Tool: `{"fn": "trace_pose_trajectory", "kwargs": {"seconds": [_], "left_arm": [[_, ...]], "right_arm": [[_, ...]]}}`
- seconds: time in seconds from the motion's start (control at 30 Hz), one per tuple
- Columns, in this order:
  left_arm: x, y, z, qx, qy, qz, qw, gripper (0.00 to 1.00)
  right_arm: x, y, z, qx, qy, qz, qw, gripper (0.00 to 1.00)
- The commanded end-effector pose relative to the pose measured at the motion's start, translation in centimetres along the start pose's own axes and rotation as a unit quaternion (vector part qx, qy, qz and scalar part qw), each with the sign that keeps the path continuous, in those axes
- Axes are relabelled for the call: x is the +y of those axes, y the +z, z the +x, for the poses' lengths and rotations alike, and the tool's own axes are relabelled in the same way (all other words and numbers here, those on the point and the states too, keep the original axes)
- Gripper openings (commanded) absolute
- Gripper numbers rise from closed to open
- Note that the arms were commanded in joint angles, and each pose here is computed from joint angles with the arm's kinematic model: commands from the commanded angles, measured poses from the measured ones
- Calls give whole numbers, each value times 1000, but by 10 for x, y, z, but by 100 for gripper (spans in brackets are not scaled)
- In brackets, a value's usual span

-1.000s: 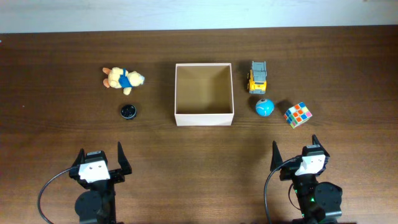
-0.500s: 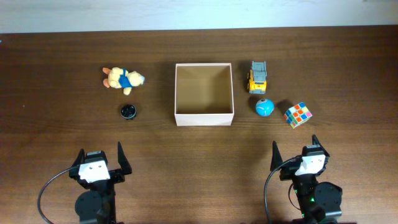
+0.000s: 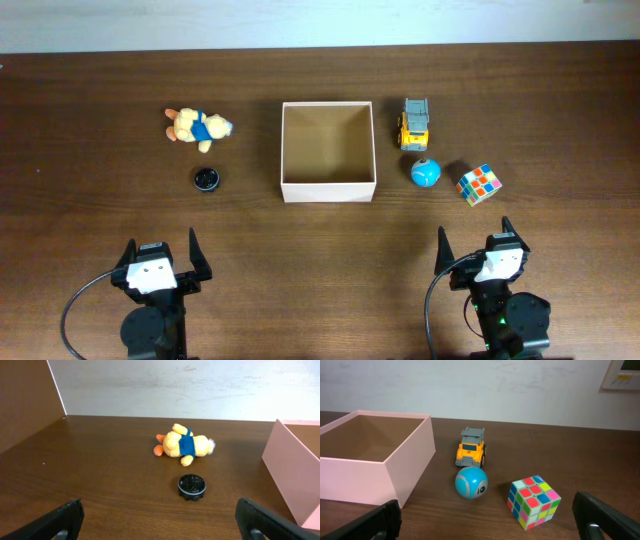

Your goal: Pack container

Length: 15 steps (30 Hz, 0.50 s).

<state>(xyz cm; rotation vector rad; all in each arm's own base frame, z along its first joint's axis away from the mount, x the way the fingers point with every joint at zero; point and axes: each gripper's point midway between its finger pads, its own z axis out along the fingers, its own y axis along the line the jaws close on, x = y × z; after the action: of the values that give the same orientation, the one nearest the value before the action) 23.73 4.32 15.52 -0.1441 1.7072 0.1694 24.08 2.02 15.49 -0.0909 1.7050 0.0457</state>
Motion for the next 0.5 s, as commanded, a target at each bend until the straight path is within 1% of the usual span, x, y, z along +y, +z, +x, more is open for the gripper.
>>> {"fn": "trace_pose_trajectory", "kwargs": {"seconds": [0.0, 0.47], "left_arm": [[1, 1, 4, 3, -3, -3, 1000, 99], [1, 1, 4, 3, -3, -3, 1000, 99]], "right_arm": [[-2, 0, 3, 2, 1, 6, 1000, 99], [-5, 0, 1, -2, 1, 15, 1000, 99]]}}
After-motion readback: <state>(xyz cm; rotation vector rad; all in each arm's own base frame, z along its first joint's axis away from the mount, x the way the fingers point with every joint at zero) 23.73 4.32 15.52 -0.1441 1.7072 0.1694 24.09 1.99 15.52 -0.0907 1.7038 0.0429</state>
